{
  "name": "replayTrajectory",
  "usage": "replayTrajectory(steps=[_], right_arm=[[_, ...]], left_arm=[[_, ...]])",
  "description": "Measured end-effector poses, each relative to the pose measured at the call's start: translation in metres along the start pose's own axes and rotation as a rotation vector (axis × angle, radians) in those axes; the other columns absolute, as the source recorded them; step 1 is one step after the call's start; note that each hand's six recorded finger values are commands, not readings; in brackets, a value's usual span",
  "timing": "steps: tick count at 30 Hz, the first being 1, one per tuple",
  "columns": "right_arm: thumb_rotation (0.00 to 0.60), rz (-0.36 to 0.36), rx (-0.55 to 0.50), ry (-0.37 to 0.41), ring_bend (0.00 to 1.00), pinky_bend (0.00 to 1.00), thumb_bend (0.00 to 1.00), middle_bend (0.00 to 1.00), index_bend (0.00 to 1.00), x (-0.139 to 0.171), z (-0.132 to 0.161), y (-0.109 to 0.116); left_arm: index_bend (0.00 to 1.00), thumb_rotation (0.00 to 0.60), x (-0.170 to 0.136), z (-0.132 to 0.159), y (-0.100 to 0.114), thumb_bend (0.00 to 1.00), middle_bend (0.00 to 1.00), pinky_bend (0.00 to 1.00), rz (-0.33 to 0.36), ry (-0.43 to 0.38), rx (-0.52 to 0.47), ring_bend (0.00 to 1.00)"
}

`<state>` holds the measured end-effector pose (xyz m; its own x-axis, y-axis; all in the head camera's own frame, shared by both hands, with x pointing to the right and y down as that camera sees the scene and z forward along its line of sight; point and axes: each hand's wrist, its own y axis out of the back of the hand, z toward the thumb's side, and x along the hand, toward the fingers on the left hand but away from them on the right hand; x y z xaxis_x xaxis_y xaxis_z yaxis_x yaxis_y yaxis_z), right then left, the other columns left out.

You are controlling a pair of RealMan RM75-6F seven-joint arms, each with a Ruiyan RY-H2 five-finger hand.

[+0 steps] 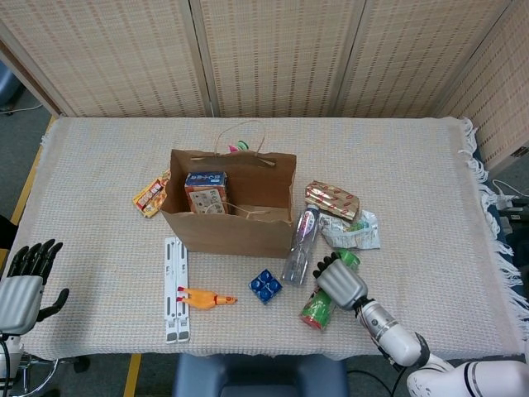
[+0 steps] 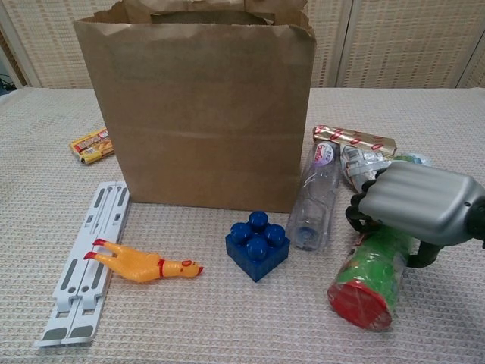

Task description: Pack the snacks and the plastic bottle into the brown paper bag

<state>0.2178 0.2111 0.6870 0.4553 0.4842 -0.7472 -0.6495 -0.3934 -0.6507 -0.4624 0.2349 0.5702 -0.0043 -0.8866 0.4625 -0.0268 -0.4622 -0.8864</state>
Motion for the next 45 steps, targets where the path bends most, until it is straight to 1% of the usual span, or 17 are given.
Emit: replayTrajectory(steps=[2, 4, 7, 10, 13, 16, 18, 20, 23, 25, 26, 29, 32, 35, 39, 42, 45], right_arm=[[0.6, -0.004, 0.004, -0.004, 0.6, 0.64, 0.25, 0.6, 0.69, 0.003, -0.004, 0.001], [0.6, -0.009, 0.001, -0.007, 0.61, 0.66, 0.26, 0.61, 0.71, 0.008, -0.007, 0.002], [0.6, -0.036, -0.021, -0.011, 0.61, 0.66, 0.27, 0.61, 0.71, 0.016, -0.012, 0.009], [0.6, -0.088, -0.054, -0.027, 0.61, 0.66, 0.27, 0.61, 0.71, 0.027, -0.022, 0.024], [0.6, -0.161, -0.1, -0.071, 0.61, 0.66, 0.27, 0.61, 0.71, 0.04, -0.041, 0.044], [0.6, -0.255, -0.139, -0.137, 0.61, 0.66, 0.27, 0.61, 0.71, 0.052, -0.066, 0.07], [0.6, -0.333, -0.15, -0.185, 0.61, 0.66, 0.27, 0.61, 0.71, 0.06, -0.085, 0.093], [0.6, -0.415, -0.171, -0.225, 0.61, 0.66, 0.27, 0.61, 0.71, 0.067, -0.099, 0.117], [0.6, -0.531, -0.207, -0.264, 0.61, 0.66, 0.27, 0.61, 0.71, 0.074, -0.113, 0.151], [0.6, -0.595, -0.221, -0.279, 0.61, 0.66, 0.27, 0.61, 0.71, 0.077, -0.119, 0.171], [0.6, -0.637, -0.229, -0.288, 0.61, 0.66, 0.27, 0.61, 0.71, 0.078, -0.122, 0.185], [0.6, -0.729, -0.241, -0.303, 0.61, 0.66, 0.27, 0.61, 0.7, 0.077, -0.128, 0.218], [0.6, -0.789, -0.247, -0.31, 0.61, 0.66, 0.27, 0.61, 0.7, 0.068, -0.125, 0.246], [0.6, -0.813, -0.277, -0.307, 0.61, 0.66, 0.27, 0.61, 0.7, 0.052, -0.116, 0.263], [0.6, -0.82, -0.33, -0.319, 0.61, 0.66, 0.27, 0.61, 0.7, 0.027, -0.099, 0.274], [0.6, -0.806, -0.347, -0.361, 0.61, 0.66, 0.27, 0.61, 0.7, 0.006, -0.085, 0.276], [0.6, -0.779, -0.329, -0.418, 0.61, 0.66, 0.27, 0.61, 0.7, -0.016, -0.069, 0.276]], left_arm=[[0.0, 0.6, 0.0, 0.0, 0.0, 0.35, 0.0, 0.0, 0.0, 0.0, 0.0, 0.0], [0.0, 0.6, 0.0, 0.0, 0.0, 0.35, 0.0, 0.0, 0.0, 0.0, -0.001, 0.0], [0.0, 0.6, 0.0, 0.0, 0.0, 0.35, 0.0, 0.0, 0.0, 0.0, 0.0, 0.0], [0.0, 0.6, 0.0, 0.0, 0.0, 0.35, 0.0, 0.0, 0.001, 0.0, 0.002, 0.0], [0.0, 0.6, 0.0, 0.0, 0.0, 0.35, 0.0, 0.0, 0.002, 0.0, 0.003, 0.0], [0.0, 0.6, 0.0, 0.001, 0.0, 0.35, 0.0, 0.0, 0.003, 0.001, 0.004, 0.0], [0.0, 0.6, 0.0, 0.001, 0.0, 0.35, 0.0, 0.0, 0.003, 0.002, 0.005, 0.0], [0.0, 0.6, 0.0, 0.001, 0.0, 0.35, 0.0, 0.0, 0.004, 0.003, 0.006, 0.0], [0.0, 0.6, 0.0, 0.001, 0.0, 0.35, 0.0, 0.0, 0.005, 0.003, 0.007, 0.0], [0.0, 0.6, 0.0, 0.001, 0.0, 0.35, 0.0, 0.0, 0.005, 0.003, 0.006, 0.0], [0.0, 0.6, 0.0, 0.001, 0.0, 0.35, 0.0, 0.0, 0.005, 0.002, 0.006, 0.0], [0.0, 0.6, 0.0, 0.001, 0.0, 0.35, 0.0, 0.0, 0.004, 0.001, 0.005, 0.0], [0.0, 0.6, 0.0, 0.001, 0.0, 0.35, 0.0, 0.0, 0.003, 0.0, 0.003, 0.0], [0.0, 0.6, 0.0, 0.0, 0.0, 0.35, 0.0, 0.0, 0.002, -0.003, 0.0, 0.0], [0.0, 0.6, 0.0, 0.0, 0.0, 0.35, 0.0, 0.0, 0.002, -0.005, -0.003, 0.0], [0.0, 0.6, 0.0, 0.0, 0.0, 0.35, 0.0, 0.0, 0.001, -0.008, -0.007, 0.0], [0.0, 0.6, 0.0, 0.0, 0.0, 0.35, 0.0, 0.0, 0.0, -0.011, -0.009, 0.0]])
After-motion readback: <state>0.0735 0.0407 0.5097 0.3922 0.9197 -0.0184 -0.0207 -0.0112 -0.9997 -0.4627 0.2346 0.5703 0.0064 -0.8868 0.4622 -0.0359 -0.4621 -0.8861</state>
